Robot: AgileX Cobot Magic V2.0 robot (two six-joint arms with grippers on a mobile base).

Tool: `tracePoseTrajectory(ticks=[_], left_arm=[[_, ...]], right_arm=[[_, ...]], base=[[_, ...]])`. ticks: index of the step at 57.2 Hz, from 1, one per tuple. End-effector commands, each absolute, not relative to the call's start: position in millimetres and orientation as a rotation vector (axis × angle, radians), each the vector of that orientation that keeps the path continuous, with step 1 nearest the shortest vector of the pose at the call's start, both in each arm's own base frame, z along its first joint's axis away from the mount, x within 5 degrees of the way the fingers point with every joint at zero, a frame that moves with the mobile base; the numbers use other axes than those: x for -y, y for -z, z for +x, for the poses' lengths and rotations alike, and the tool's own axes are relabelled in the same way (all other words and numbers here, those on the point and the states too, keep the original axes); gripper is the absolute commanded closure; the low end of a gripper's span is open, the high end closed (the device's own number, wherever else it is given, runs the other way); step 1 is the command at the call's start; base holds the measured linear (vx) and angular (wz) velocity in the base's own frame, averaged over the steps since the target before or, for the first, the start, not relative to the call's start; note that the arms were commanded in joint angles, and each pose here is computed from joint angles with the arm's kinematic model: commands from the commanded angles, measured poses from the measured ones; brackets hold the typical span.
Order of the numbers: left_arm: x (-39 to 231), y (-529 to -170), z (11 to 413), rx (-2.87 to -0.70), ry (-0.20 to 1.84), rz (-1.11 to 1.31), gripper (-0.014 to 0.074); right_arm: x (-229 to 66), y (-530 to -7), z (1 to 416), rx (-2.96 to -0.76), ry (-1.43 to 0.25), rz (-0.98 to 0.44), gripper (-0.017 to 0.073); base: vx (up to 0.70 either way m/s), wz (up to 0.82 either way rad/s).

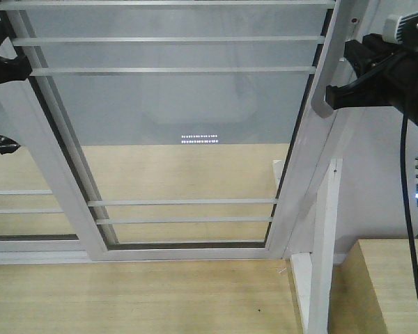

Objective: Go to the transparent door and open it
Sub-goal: 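Raise both arms and bring the right gripper to the silver handle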

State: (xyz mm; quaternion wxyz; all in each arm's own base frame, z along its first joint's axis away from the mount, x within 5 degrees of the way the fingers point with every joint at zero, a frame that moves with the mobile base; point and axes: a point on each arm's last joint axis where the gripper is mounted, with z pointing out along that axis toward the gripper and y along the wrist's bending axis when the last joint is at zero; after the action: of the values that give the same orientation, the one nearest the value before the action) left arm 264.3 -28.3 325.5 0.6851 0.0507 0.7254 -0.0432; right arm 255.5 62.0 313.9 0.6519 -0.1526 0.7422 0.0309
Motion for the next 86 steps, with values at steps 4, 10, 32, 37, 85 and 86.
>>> tracePoseTrajectory(ticks=[4,10,32,37,85,86], left_arm=[[28.4,-351.5,261.0,-1.479,0.115,0.103,0.0319],[28.4,-351.5,261.0,-1.478,0.114,0.104,0.0183],[28.1,-348.6,261.4,-1.509,0.111,0.102,-0.0049],[27.9,-346.7,261.5,-1.53,0.108,0.101,-0.0034],[27.7,-345.3,261.6,-1.546,0.106,0.101,0.0022],[27.7,-345.3,261.6,-1.546,0.106,0.101,0.0022]], right_arm=[[-61.0,-340.1,254.1,-1.547,-0.086,-0.3,0.0064],[-60.0,-339.7,254.6,-1.556,-0.104,-0.264,-0.0094],[-60.9,-326.9,274.9,-1.518,-0.128,-0.181,-0.0123],[-61.0,-315.9,285.6,-1.528,-0.139,-0.133,-0.0106],[-41.7,-277.6,371.5,-1.56,0.058,-0.005,-0.0017],[-40.9,-277.7,373.8,-1.565,0.054,-0.001,-0.0017]], base=[[0.0,0.0],[0.0,0.0],[0.0,0.0],[0.0,0.0],[0.0,0.0],[0.0,0.0]])
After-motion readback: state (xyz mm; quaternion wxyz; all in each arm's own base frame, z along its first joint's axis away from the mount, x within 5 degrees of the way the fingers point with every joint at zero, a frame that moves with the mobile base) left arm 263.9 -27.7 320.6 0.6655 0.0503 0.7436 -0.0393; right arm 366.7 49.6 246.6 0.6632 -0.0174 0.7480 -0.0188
